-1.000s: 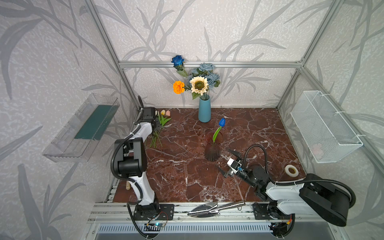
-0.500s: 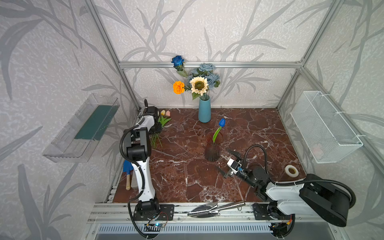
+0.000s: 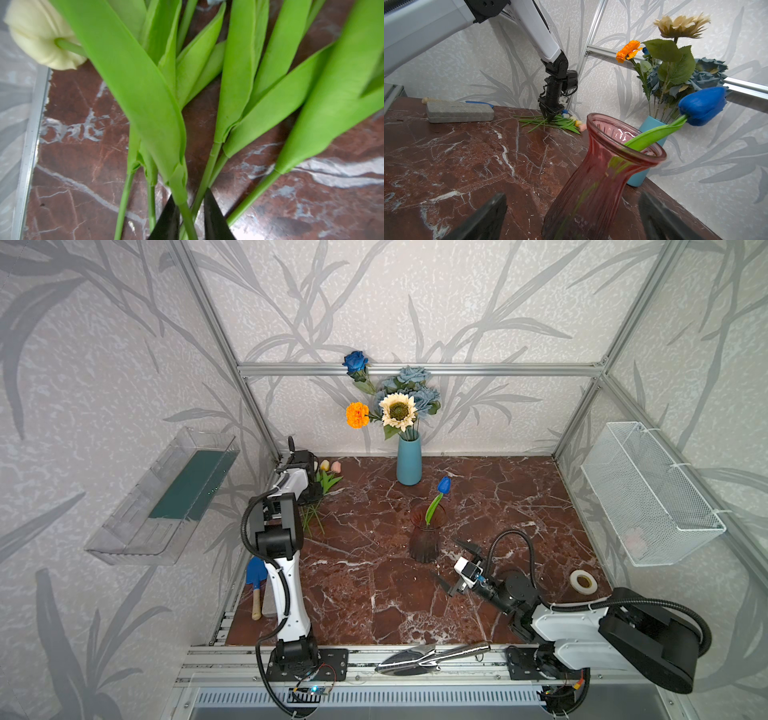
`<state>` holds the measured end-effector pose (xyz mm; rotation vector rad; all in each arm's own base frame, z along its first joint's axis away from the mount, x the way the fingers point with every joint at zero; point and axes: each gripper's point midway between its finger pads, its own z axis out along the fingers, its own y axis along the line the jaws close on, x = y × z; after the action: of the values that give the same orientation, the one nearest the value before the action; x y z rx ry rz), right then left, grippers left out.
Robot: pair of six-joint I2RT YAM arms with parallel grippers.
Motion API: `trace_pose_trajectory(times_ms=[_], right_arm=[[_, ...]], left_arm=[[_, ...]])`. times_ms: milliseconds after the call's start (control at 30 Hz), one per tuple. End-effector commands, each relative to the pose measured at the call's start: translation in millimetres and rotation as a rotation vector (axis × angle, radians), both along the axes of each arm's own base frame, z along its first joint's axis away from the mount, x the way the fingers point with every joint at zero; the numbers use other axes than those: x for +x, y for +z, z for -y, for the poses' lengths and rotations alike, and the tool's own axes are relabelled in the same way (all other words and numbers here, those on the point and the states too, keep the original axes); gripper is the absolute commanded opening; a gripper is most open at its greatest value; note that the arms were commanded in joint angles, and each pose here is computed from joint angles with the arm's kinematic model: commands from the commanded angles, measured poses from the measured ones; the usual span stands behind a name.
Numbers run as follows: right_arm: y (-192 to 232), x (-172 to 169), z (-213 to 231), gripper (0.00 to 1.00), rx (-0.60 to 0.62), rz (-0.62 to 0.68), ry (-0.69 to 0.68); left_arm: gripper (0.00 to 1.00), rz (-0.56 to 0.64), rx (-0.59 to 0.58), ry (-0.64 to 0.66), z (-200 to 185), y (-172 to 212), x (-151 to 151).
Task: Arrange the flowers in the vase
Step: 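Grasp the white tulip stem with the left gripper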
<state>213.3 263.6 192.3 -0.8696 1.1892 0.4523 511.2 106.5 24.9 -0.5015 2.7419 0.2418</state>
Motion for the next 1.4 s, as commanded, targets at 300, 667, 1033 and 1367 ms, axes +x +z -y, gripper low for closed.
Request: trace_pose_trajectory(times_ms=[300, 667, 1033, 1367], right_arm=[[13.8, -1.6, -4.8, 0.99, 0.036, 0.031, 0.020], [13.0, -1.8, -4.9, 0.99, 0.036, 0.029, 0.021], [13.5, -2.4, -4.5, 0.99, 0.037, 0.026, 0.023], [15.4, -3.6, -2.8, 0.99, 0.043, 0.033, 0.022]], left_arm=[[0.05, 0.001, -0.036, 0.020, 1.1, 4.0, -1.9], [0.03, 0.095, -0.162, 0.000, 40.4, 19.0, -27.4], [0.15, 0.173, -0.128, -0.127, 90.7, 35.9, -69.9], [0.08, 0.127, -0.099, -0.112, 81.5, 31.6, -66.3]])
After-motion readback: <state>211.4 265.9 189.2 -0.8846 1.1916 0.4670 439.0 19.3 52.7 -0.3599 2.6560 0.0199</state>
